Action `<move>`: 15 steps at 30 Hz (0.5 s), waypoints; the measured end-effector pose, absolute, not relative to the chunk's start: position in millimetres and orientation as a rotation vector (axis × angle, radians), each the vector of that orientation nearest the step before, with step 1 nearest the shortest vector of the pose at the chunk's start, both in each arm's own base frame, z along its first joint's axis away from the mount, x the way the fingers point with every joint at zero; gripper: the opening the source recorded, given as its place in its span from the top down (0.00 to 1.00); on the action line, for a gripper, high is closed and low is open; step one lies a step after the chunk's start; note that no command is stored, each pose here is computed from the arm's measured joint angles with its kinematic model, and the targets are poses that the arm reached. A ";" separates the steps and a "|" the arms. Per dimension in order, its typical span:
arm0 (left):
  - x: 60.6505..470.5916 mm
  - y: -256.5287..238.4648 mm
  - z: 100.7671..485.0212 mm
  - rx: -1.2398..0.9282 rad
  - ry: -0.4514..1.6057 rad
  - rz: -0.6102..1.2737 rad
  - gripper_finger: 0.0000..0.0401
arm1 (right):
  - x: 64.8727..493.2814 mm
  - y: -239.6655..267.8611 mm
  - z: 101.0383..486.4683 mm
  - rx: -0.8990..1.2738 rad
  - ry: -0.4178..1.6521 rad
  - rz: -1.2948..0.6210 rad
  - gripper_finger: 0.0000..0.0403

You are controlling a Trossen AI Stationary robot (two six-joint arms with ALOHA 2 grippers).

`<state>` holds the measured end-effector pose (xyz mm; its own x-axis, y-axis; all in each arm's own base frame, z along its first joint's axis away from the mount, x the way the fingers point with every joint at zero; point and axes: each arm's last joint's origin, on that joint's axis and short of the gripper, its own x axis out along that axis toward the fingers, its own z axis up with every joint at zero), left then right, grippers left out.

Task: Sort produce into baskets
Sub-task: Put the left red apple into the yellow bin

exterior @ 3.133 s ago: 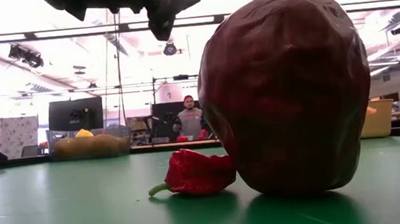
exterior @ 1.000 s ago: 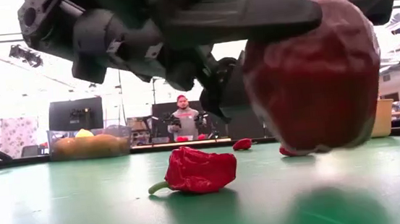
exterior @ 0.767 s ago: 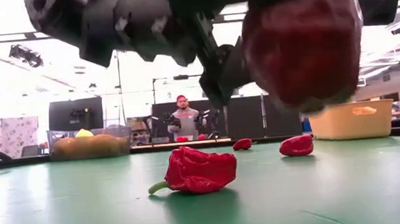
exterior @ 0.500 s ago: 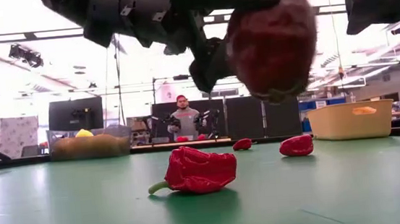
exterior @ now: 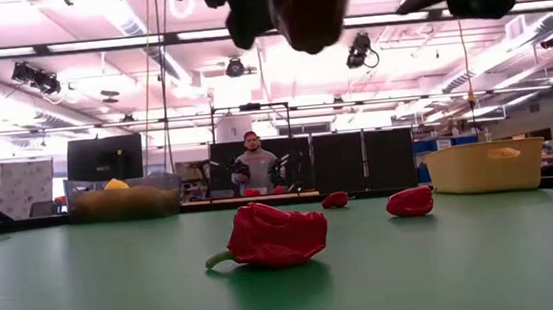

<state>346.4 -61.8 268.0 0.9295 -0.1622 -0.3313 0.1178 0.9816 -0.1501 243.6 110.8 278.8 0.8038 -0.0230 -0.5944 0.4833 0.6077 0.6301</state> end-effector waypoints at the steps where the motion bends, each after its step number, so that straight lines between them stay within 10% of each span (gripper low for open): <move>1: 343.4 -55.6 273.4 -0.129 0.343 -0.120 0.14 | 245.2 107.0 278.7 0.894 0.575 -0.330 0.26; 15: 333.9 6.5 290.4 -0.068 0.316 -0.028 0.14 | 277.1 22.8 290.2 1.034 0.471 -0.301 0.05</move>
<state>333.9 6.5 290.4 0.9501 -0.0383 -0.3096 0.0171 0.9973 -0.0711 277.1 22.8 290.2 0.8609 -0.0193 -0.5085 0.4531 0.4837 0.7488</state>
